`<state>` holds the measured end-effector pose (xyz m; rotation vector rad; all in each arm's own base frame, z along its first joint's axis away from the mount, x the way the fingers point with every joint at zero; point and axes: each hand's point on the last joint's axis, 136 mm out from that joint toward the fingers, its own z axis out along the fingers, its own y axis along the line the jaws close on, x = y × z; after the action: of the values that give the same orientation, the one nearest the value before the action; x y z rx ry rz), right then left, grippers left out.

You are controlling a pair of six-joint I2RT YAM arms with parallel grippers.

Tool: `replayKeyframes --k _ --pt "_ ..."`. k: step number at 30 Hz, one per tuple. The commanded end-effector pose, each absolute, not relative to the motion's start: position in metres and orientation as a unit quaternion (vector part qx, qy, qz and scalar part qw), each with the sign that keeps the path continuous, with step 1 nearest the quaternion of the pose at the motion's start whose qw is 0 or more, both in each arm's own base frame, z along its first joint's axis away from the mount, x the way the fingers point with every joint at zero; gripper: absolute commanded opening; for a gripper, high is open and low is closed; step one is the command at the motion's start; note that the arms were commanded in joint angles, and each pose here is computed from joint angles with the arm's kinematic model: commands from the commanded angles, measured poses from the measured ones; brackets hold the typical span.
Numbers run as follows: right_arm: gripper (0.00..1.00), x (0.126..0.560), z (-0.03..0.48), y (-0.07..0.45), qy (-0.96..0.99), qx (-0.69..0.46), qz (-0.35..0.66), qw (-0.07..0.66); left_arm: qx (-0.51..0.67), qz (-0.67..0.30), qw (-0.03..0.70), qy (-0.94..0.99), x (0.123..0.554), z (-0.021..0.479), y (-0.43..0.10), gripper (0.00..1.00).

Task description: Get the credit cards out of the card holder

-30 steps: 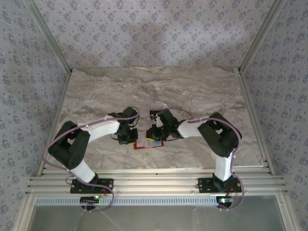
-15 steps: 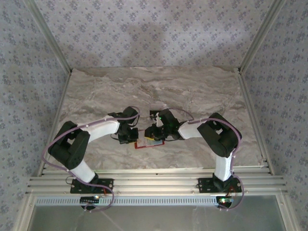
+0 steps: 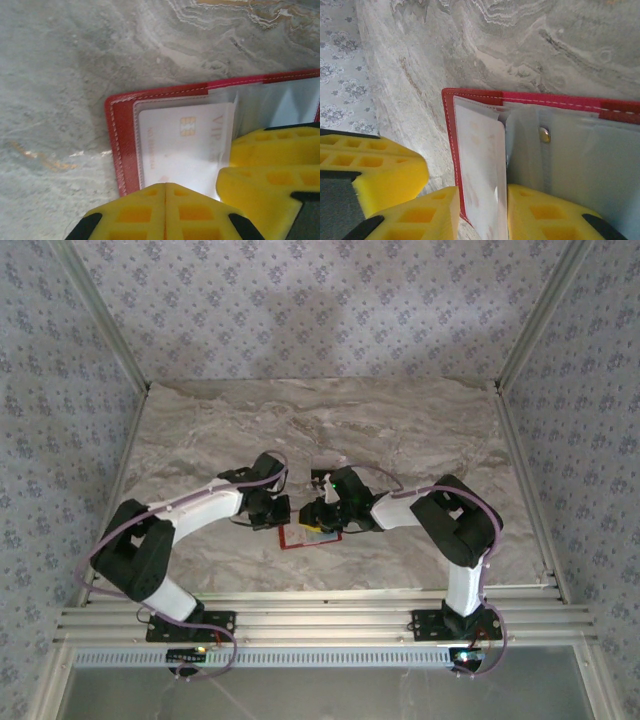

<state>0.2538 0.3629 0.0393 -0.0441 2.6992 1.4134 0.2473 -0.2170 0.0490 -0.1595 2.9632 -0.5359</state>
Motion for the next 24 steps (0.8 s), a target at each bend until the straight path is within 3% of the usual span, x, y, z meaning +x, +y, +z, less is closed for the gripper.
replayKeyframes --k 1,24 --pt "0.32 0.248 0.040 0.361 0.885 -0.015 0.464 0.036 -0.065 -0.192 0.045 0.978 0.246 0.039 -0.222 0.07" --pt "0.37 0.237 0.056 0.381 0.866 -0.054 0.497 0.017 -0.068 -0.158 0.010 0.985 0.230 0.009 -0.205 0.06"
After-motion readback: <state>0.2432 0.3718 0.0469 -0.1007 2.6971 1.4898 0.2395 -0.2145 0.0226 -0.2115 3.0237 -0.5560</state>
